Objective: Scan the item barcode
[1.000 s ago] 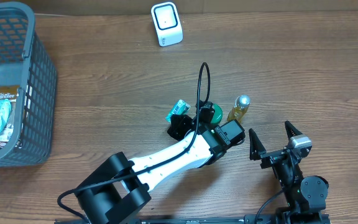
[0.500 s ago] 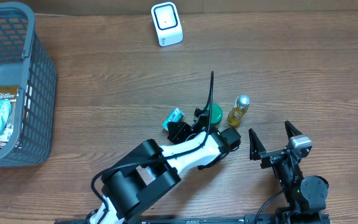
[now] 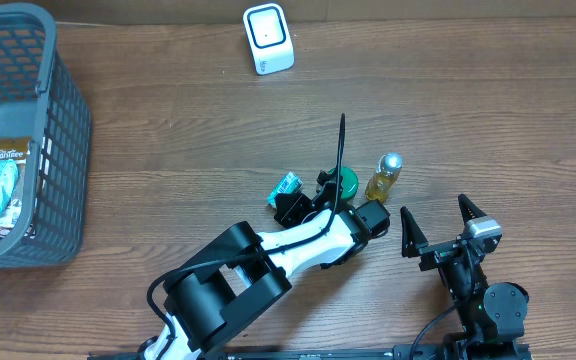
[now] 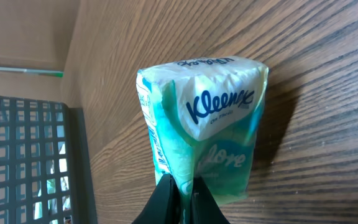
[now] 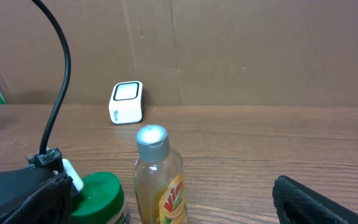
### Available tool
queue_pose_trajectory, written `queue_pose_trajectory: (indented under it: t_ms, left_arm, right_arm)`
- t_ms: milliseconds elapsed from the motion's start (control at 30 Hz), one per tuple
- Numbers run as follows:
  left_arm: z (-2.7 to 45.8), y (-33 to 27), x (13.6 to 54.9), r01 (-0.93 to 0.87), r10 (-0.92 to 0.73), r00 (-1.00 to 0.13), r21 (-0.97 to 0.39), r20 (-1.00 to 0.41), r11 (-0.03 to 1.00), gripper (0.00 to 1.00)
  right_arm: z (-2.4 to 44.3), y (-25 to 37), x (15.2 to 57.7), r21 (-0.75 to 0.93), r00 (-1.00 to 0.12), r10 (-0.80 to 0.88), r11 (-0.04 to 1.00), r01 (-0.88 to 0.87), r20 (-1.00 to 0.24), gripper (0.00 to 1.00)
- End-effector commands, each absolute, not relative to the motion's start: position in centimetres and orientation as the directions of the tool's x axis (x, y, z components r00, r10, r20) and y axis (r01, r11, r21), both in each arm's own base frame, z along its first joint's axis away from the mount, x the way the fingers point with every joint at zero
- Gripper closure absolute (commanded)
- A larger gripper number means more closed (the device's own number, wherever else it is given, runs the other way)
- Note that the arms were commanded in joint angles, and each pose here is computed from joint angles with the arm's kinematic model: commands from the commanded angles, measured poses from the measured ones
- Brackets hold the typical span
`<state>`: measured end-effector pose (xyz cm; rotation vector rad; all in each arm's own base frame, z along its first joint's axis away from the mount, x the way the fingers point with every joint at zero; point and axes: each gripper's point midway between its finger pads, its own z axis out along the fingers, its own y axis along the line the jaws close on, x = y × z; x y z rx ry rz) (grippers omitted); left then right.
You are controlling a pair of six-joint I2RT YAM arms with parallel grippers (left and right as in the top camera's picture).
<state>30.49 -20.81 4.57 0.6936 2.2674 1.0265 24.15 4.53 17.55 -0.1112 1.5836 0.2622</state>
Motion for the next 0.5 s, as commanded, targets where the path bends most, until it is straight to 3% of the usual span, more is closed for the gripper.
queue_pose_trajectory:
  t_ms: [0, 267, 467]
  left_arm:
    - [0.9, -20.5, 28.7, 0.396, 0.698, -0.712, 0.773, -0.084, 0.496, 0.95]
    - [1.0, -20.3, 28.7, 0.395, 0.696, -0.713, 0.777, -0.078, 0.491, 0.70]
    - [2.4, -20.6, 29.0, 0.341, 0.659, -0.739, 0.767, -0.138, 0.543, 0.37]
  right_arm:
    - [17.3, 4.3, 24.2, 0.098, -0.033, 0.093, 0.970, -0.224, -0.995, 0.00]
    - [17.3, 4.3, 24.2, 0.098, -0.033, 0.093, 0.970, -0.224, -0.995, 0.00]
    - [17.3, 4.3, 24.2, 0.098, -0.034, 0.093, 0.970, -0.224, -0.995, 0.00]
